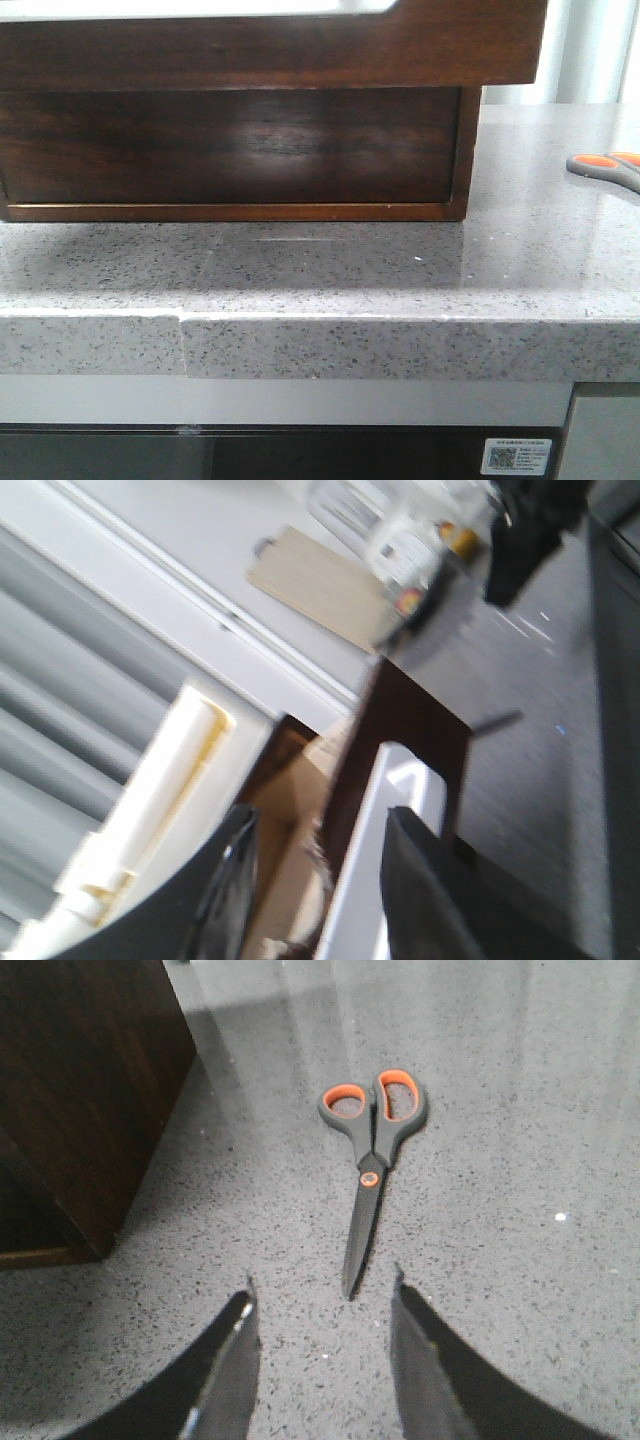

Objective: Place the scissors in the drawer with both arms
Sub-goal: 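Lower the right gripper over the grey scissors and grasp them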

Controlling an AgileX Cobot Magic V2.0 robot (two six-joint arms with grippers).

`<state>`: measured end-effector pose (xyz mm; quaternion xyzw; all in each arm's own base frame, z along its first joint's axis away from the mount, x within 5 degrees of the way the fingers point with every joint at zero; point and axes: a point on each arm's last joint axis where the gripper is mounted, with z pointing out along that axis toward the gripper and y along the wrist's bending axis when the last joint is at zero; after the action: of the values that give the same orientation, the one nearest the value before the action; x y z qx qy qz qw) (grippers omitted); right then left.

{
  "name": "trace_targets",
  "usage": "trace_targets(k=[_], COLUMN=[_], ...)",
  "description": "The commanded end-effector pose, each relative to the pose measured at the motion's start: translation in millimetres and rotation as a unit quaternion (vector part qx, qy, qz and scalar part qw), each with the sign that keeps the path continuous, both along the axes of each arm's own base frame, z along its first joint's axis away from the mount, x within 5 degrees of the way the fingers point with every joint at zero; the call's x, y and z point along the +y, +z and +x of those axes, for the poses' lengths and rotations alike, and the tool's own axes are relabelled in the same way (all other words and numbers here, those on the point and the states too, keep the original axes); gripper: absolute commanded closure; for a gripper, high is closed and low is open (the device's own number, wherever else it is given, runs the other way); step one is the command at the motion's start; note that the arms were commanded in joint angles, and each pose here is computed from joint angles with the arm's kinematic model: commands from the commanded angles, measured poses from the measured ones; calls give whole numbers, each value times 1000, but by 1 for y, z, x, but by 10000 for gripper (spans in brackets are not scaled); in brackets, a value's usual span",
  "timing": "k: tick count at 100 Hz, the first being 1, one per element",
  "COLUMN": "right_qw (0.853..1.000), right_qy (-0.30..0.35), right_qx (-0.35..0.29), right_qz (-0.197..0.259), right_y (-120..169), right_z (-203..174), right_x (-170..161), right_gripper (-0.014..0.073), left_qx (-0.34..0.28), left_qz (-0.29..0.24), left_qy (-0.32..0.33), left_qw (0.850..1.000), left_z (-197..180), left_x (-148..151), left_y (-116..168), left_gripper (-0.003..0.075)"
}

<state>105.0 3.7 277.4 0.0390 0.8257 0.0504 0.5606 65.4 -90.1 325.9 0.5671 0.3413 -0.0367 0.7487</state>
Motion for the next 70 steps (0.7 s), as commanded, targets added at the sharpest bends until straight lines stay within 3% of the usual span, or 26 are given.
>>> trace_targets(k=[1, 38, 70], right_qw=[1000, 993, 971], right_qy=[2, 12, 14], right_qx=[-23, 119, 236], right_qz=[-19, -20, -23], right_y=[24, 62, 43], right_z=[19, 134, 197], right_x=[-1, 1, 0], right_gripper=[287, 288, 288], left_qx=[-4, -27, -27], left_qz=[-64, -77, -77], left_qy=[-7, 24, 25], left_qw=[998, 996, 996], left_z=[-9, -19, -18], left_x=[5, 15, 15], left_y=[19, 23, 23], left_gripper=[439, 439, 439])
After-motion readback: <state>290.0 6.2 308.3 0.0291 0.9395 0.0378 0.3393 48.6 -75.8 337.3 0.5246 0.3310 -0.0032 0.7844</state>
